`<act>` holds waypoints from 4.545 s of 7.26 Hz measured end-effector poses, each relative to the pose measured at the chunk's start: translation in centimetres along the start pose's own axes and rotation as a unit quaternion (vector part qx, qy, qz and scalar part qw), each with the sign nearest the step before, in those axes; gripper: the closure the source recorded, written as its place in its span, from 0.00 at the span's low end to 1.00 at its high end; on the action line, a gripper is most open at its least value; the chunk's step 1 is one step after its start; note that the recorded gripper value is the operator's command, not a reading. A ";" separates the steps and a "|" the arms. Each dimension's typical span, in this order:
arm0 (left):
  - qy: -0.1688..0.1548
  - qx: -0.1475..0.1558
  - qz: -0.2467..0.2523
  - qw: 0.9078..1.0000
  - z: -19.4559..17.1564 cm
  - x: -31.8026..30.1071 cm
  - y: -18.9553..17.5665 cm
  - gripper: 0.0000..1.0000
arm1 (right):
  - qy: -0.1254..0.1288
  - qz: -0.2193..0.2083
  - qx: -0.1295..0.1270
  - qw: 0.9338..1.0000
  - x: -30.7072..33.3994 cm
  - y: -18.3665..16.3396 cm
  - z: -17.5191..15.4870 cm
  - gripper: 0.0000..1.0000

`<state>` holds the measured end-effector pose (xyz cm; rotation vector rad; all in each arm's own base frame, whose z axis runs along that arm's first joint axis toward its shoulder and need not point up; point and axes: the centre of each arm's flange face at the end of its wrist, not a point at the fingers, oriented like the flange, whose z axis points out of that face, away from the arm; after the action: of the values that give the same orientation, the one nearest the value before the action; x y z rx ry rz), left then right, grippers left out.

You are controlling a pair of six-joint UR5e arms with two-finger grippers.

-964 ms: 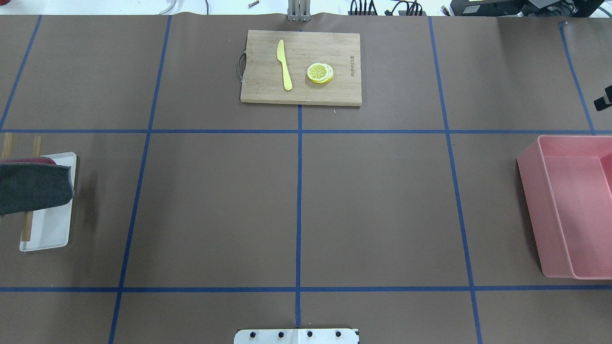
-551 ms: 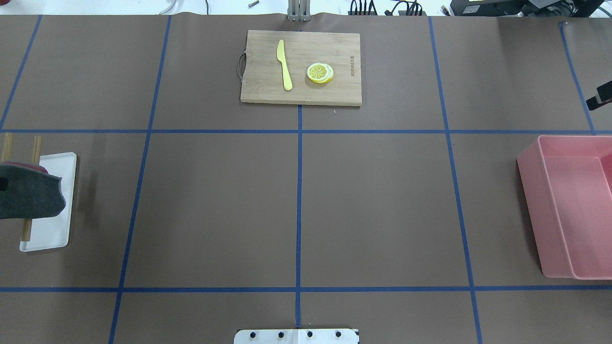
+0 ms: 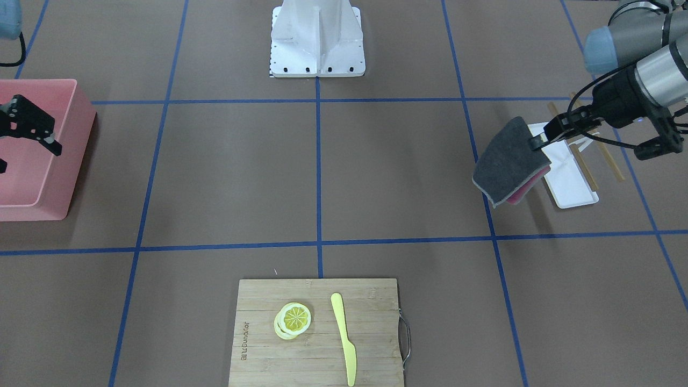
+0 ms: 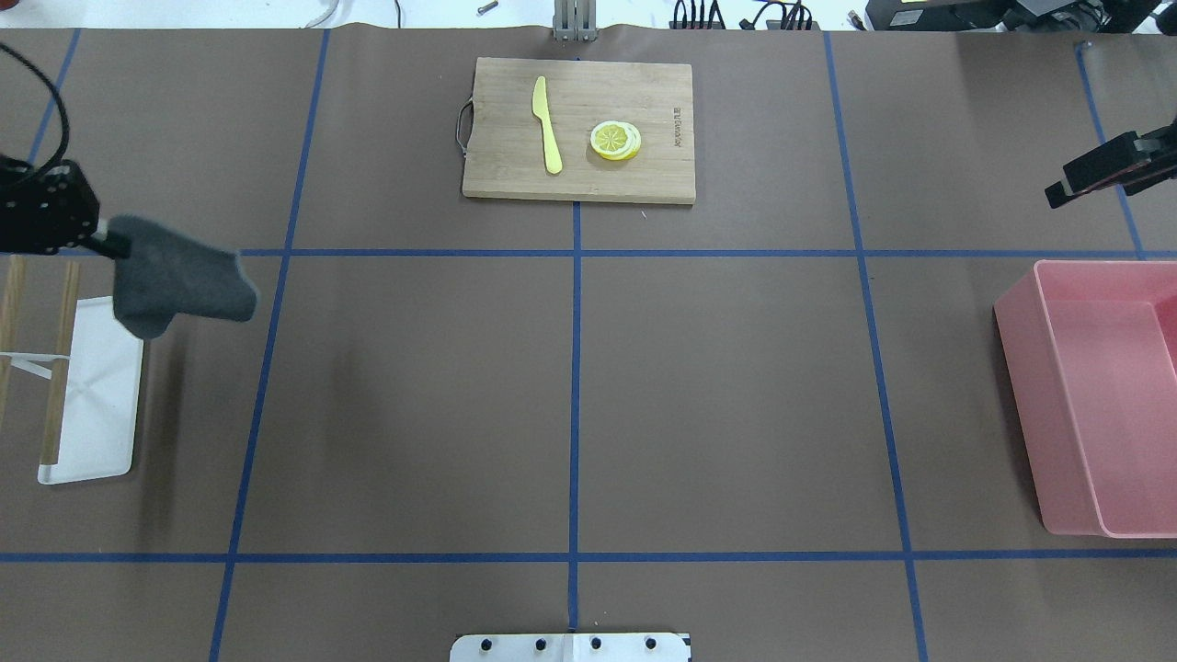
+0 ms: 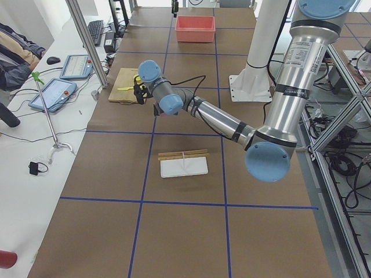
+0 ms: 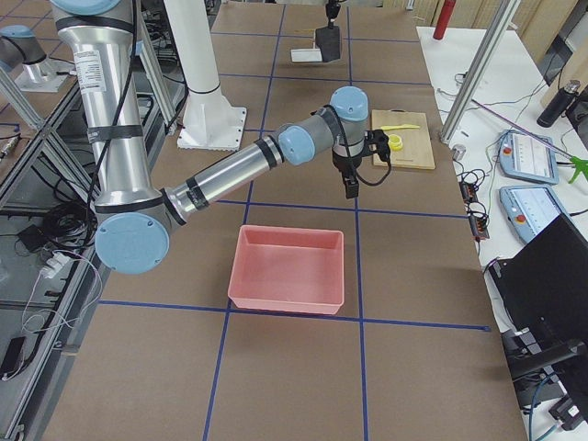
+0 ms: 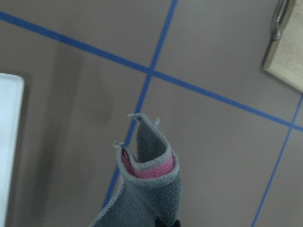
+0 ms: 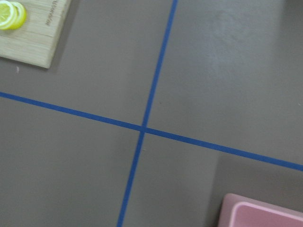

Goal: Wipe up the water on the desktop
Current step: 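Carry the grey cloth toward the table center while the right gripper approaches, then grasp the cloth with the right gripper and release it from the left gripper, then wipe the cloth across the table with the right gripper while the left withdraws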

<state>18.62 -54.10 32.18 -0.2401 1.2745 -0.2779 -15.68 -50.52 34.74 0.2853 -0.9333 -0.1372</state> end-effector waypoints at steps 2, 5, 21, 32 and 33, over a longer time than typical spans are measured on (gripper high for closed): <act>0.013 -0.004 -0.022 1.000 2.3 8.7 0.5 1.00 | -0.018 -0.008 0.064 0.998 -9.3 1.1 2.8 0.00; 0.016 0.009 -0.047 0.999 9.7 18.8 4.5 1.00 | -0.051 -0.051 0.112 0.991 -20.7 3.4 5.0 0.00; 0.058 -0.024 -0.085 0.994 17.9 26.4 18.3 1.00 | -0.039 -0.107 0.218 0.969 -37.0 11.9 11.0 0.93; 0.090 0.067 -0.100 0.989 6.9 20.7 10.6 0.03 | -0.044 0.132 0.149 0.979 -36.1 14.6 15.2 1.00; 0.082 0.083 -0.092 0.989 6.2 18.7 9.0 0.03 | -0.014 0.159 0.102 0.982 -34.6 14.9 16.6 1.00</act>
<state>30.20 -51.76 13.99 -0.1950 1.3852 -0.5687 -49.65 -31.11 21.83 0.3203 -1.0111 0.2510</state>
